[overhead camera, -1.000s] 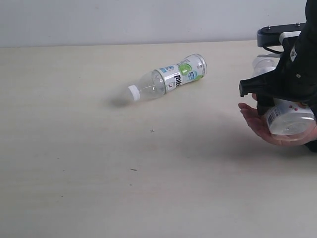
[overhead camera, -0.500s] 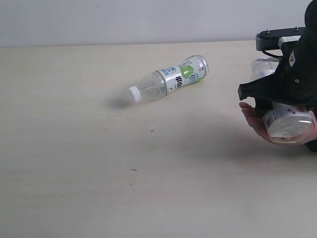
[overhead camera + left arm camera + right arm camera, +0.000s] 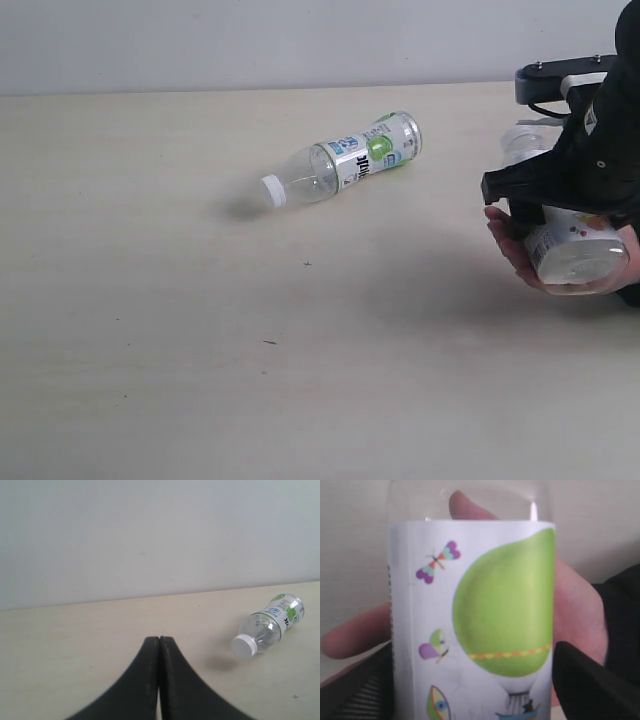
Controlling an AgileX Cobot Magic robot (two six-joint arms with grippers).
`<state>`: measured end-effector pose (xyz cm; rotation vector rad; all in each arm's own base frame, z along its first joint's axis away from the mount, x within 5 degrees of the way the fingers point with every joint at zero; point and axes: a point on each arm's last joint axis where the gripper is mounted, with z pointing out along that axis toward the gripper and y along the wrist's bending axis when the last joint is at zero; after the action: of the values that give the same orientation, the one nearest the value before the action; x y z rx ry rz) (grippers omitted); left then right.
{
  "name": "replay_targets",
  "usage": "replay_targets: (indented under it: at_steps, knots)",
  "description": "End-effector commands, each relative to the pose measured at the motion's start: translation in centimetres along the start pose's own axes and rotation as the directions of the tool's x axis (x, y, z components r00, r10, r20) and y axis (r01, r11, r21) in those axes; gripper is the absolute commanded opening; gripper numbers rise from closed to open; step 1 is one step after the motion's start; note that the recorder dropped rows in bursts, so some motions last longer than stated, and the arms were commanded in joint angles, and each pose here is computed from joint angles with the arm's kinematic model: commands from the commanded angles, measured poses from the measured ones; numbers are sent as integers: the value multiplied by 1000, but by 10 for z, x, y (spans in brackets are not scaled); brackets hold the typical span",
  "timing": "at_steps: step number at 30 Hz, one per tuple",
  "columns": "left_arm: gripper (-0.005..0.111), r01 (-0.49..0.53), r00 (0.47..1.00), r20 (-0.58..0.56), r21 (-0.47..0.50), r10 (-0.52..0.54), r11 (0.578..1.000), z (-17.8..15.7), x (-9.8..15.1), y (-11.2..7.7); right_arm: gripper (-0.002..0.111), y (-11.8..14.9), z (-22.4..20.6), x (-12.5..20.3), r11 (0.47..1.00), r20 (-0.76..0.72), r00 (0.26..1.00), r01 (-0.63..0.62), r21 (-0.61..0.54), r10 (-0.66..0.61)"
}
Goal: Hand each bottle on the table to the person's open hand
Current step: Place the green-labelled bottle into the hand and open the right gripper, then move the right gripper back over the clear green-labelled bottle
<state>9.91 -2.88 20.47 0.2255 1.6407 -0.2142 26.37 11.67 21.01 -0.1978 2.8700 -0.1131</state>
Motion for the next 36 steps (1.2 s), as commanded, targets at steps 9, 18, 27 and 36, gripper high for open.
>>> replay_targets:
  at_steps: [9,18,27,36]
  knots:
    - [1,6,1000,3,-6,-6,1000,-1,0,1,79,-5,-13,-8,998,50,997,62,32,-64]
    - [1,6,1000,3,-6,-6,1000,-1,0,1,79,-9,-100,-43,988,265,953,152,-8,-144]
    - [1,6,1000,3,-6,-6,1000,-1,0,1,78,7,-123,-62,810,379,747,586,12,-546]
    - [1,6,1000,3,-6,-6,1000,-1,0,1,78,40,-94,-96,397,529,201,872,287,-824]
